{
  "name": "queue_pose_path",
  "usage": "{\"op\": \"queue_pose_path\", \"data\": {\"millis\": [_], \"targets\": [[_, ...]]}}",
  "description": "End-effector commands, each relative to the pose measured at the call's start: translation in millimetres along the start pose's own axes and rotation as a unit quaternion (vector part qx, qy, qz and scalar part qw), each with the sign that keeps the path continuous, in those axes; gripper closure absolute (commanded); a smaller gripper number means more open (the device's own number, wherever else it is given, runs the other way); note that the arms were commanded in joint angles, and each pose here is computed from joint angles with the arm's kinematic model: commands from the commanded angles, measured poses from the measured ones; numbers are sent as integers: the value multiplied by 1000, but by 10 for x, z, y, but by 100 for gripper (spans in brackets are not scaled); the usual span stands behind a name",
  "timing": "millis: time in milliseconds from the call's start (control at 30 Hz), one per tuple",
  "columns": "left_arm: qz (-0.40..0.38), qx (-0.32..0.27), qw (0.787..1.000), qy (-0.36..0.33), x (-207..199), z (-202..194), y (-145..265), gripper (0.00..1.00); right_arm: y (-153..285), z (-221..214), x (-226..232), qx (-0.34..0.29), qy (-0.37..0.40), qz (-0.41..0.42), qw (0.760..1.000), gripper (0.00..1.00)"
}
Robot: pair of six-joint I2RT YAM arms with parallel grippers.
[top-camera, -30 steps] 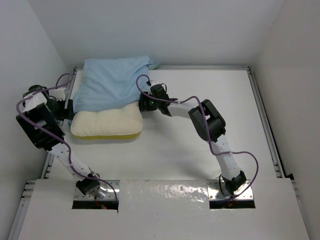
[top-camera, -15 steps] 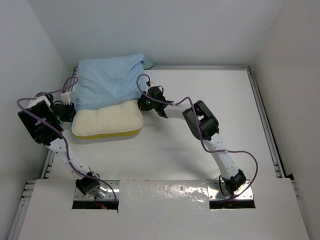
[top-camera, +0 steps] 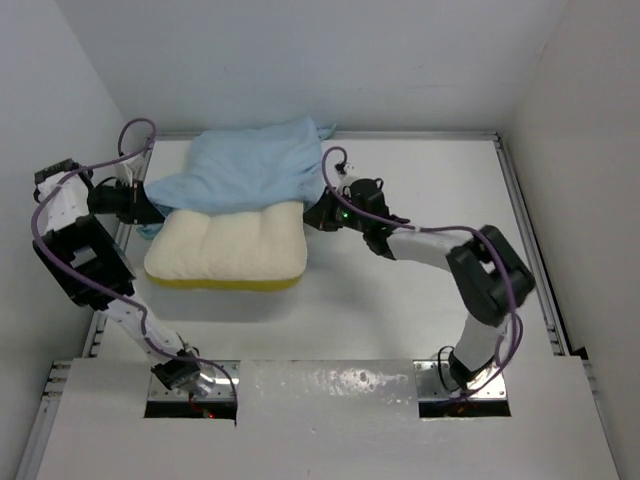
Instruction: Put the pillow into the pillowcase
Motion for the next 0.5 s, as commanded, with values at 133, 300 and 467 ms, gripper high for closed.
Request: {"op": "queue_pose_path", "data": {"millis": [133, 300, 467], "targets": [[16, -114, 984, -137, -678, 873, 445, 100, 698, 480, 796, -93, 49, 128, 986, 100], [-12, -128, 984, -119, -787, 1206, 359, 100, 914, 769, 997, -152, 53, 139, 977, 100], [-28, -253, 944, -211, -1062, 2095, 760, 100, 1324, 1420, 1716, -263, 134, 174, 940, 100]]}}
Point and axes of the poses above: each gripper's point midway between its finger pads, its own y axis back along the fingers, its own x axis along the line the jaws close on, z = x × y, the point moved 9 cm from there along y, back along the fingers, and after that the axes turned 12 degrees about -y, right-handed, at the moved point
